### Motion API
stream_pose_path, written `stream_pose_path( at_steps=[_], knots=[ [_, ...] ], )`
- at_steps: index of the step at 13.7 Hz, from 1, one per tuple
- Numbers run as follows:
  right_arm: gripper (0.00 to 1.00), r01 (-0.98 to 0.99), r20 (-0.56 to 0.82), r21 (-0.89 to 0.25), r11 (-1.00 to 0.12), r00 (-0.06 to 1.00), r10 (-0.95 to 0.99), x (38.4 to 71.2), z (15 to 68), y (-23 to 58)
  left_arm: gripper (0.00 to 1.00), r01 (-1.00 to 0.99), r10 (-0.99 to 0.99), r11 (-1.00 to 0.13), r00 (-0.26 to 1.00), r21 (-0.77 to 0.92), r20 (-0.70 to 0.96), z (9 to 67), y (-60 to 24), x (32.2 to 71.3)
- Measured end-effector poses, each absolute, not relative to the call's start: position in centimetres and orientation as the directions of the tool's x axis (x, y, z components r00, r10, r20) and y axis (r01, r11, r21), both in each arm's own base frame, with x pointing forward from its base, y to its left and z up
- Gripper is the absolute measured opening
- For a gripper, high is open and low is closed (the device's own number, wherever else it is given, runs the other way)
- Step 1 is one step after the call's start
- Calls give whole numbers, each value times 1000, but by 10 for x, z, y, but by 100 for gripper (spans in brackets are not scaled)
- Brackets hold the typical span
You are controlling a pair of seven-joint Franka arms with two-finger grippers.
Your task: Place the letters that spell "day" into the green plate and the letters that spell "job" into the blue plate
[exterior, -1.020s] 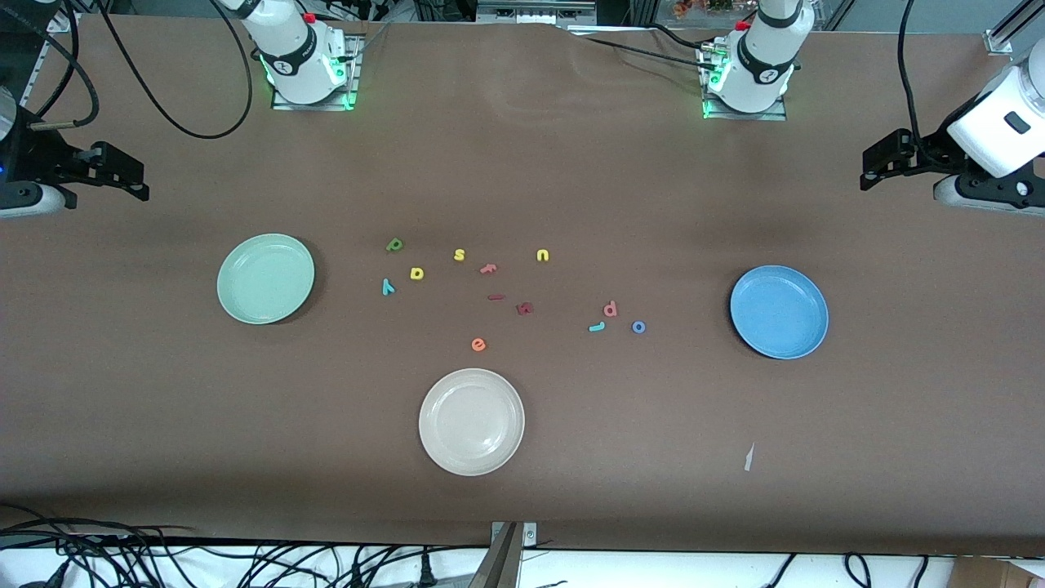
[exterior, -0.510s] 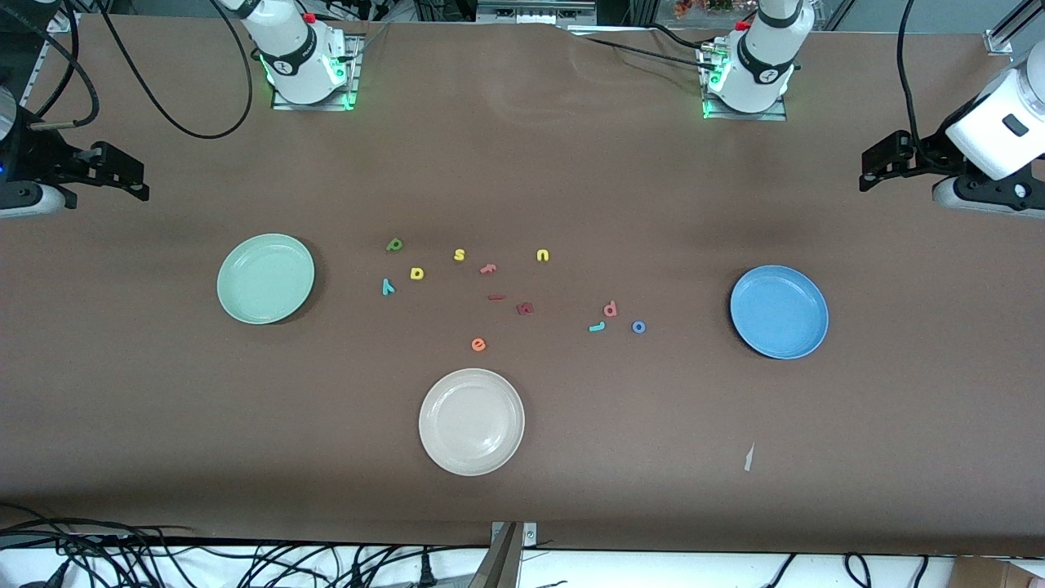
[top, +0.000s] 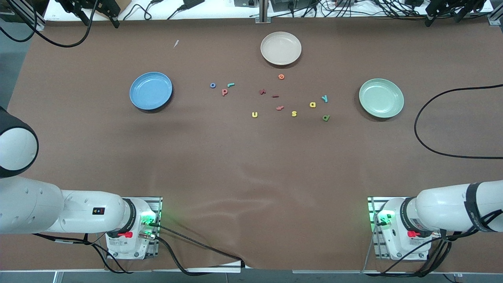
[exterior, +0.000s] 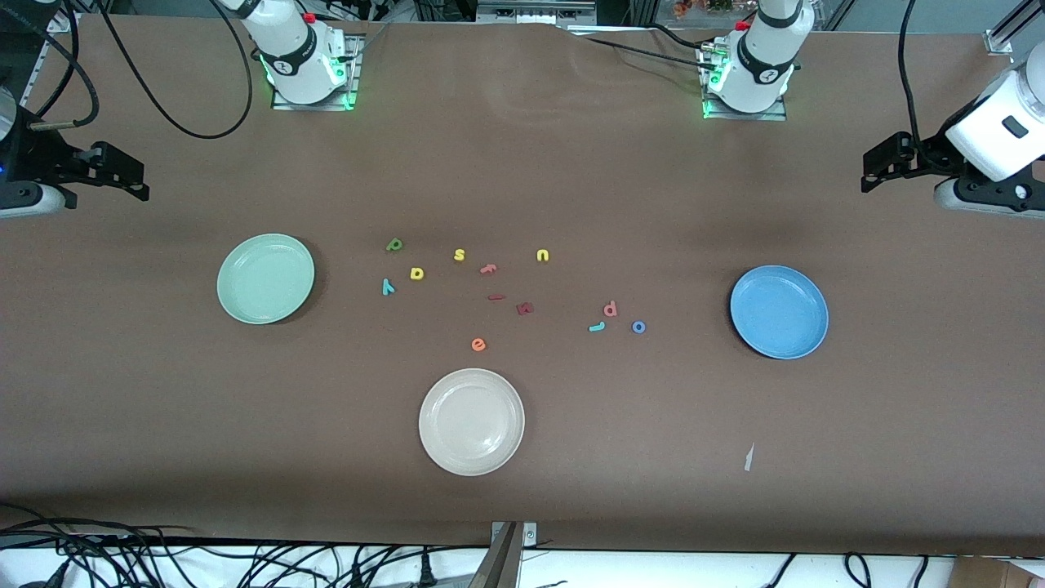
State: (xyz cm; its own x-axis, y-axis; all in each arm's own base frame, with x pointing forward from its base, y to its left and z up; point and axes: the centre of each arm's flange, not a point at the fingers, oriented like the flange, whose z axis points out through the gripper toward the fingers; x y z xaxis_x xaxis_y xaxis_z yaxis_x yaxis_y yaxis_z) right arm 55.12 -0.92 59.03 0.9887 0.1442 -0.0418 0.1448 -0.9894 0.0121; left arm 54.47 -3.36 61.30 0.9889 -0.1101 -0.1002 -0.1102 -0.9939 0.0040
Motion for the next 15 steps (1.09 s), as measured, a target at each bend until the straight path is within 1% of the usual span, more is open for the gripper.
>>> stream_pose_path(
  at_steps=[7, 15],
  knots=[
    [100, 145, -42, 12, -989, 989, 144, 551, 590, -9, 100, -142, -141, -990, 985, 4, -100, 613, -51, 543],
    [100, 145, -42, 12, -989, 989, 144, 551, 590, -9, 100, -143, -143, -990, 985, 4, -102, 612, -52, 544]
  ],
)
